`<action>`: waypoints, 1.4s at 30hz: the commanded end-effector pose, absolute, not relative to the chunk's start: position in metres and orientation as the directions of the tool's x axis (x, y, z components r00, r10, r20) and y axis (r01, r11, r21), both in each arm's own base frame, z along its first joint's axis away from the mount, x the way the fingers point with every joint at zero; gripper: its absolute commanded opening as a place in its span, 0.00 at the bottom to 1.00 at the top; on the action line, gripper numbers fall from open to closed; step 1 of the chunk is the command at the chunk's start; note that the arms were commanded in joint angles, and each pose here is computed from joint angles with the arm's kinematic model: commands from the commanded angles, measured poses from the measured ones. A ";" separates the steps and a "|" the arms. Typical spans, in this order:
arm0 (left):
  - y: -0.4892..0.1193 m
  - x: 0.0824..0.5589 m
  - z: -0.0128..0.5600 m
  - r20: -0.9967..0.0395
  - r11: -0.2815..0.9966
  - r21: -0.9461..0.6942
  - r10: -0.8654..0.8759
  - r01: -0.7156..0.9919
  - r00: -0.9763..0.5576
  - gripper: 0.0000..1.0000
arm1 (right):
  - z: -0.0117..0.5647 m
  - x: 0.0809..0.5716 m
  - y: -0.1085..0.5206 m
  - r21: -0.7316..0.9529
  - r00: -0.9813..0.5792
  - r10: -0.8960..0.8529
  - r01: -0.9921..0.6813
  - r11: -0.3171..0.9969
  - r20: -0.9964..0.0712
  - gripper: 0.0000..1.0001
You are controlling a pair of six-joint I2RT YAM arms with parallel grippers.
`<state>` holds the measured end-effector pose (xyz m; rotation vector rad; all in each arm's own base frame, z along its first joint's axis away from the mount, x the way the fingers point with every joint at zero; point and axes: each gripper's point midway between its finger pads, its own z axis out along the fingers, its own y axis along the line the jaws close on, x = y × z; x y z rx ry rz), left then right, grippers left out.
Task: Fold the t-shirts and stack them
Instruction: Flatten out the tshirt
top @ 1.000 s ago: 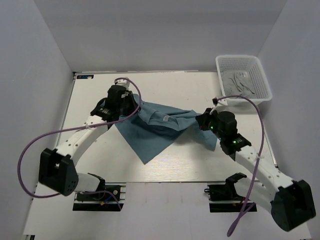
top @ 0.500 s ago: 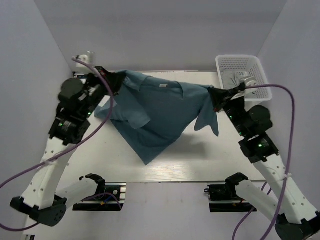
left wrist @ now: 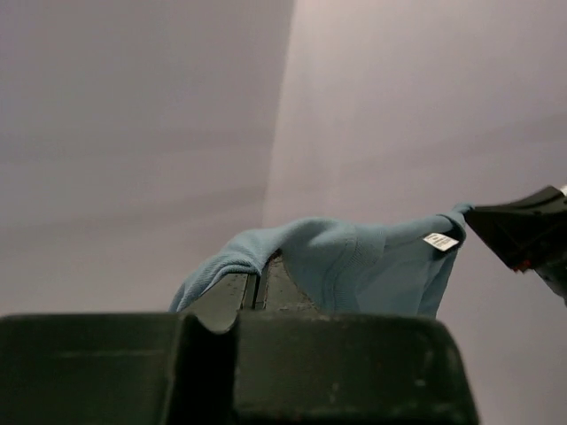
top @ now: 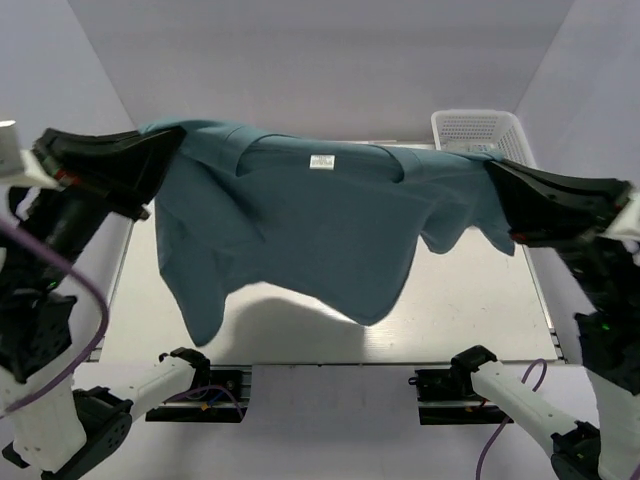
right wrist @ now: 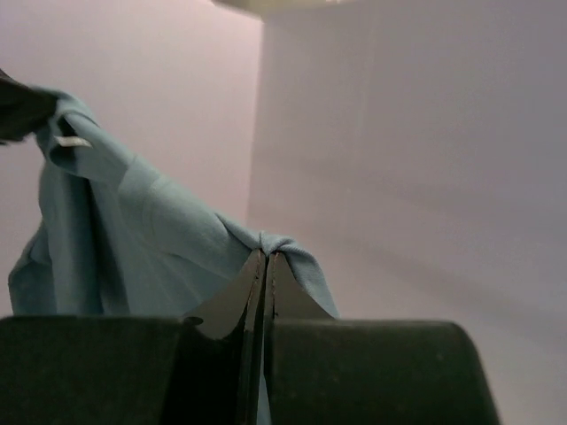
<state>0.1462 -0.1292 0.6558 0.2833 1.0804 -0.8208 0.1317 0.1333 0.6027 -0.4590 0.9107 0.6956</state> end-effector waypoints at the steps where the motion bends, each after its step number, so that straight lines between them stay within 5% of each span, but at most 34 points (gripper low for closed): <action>1: -0.120 0.104 0.680 -0.843 0.650 -0.101 -0.459 0.753 0.282 0.00 | 0.649 0.078 0.116 -0.163 0.531 0.386 -0.721 0.673 -0.755 0.00; 10: -0.129 0.083 0.684 -0.840 0.574 -0.067 -0.474 0.816 0.264 0.00 | 0.672 0.070 0.111 -0.141 0.530 0.424 -0.730 0.669 -0.734 0.00; 14: -0.146 0.144 0.661 -0.880 0.614 -0.158 -0.442 0.774 0.171 0.00 | 0.658 0.121 0.122 -0.076 0.485 0.387 -0.694 0.716 -0.785 0.00; 20: -0.165 0.304 0.558 -0.927 0.796 -0.342 -0.373 0.499 -0.040 0.00 | 0.590 0.256 0.129 0.100 0.367 0.297 -0.470 0.877 -0.881 0.00; 24: -0.181 0.407 0.443 -0.923 0.886 -0.362 -0.298 0.290 -0.243 0.00 | 0.468 0.384 0.141 0.149 0.153 0.183 -0.211 0.966 -0.971 0.00; 28: -0.169 0.487 0.329 -0.873 0.929 -0.351 -0.280 0.117 -0.399 0.00 | 0.347 0.464 0.160 0.173 -0.080 0.163 -0.138 0.975 -0.983 0.00; 29: -0.168 0.500 0.311 -0.862 0.934 -0.344 -0.274 0.096 -0.426 0.06 | 0.331 0.473 0.160 0.199 -0.114 0.185 -0.121 0.973 -0.976 0.00; 30: -0.169 0.521 0.260 -0.826 0.945 -0.323 -0.253 0.054 -0.504 0.24 | 0.317 0.485 0.152 0.213 -0.137 0.201 -0.088 0.973 -0.970 0.00; 31: -0.164 0.536 0.259 -0.832 0.953 -0.300 -0.244 0.035 -0.498 0.74 | 0.262 0.504 0.156 0.191 -0.248 0.171 -0.058 0.980 -0.954 0.01; 33: -0.159 0.553 0.190 -0.748 0.972 -0.236 -0.191 -0.015 -0.635 1.00 | 0.254 0.519 0.155 0.224 -0.292 0.204 -0.037 0.974 -0.934 0.30; 36: -0.155 0.575 0.204 -0.747 0.971 -0.239 -0.193 -0.014 -0.637 1.00 | 0.225 0.535 0.164 0.220 -0.375 0.182 -0.060 0.974 -0.909 0.86; 42: -0.169 0.539 0.199 -0.735 0.945 -0.313 -0.179 0.093 -0.654 1.00 | 0.225 0.506 0.171 0.215 -0.381 0.137 -0.170 0.962 -0.915 0.90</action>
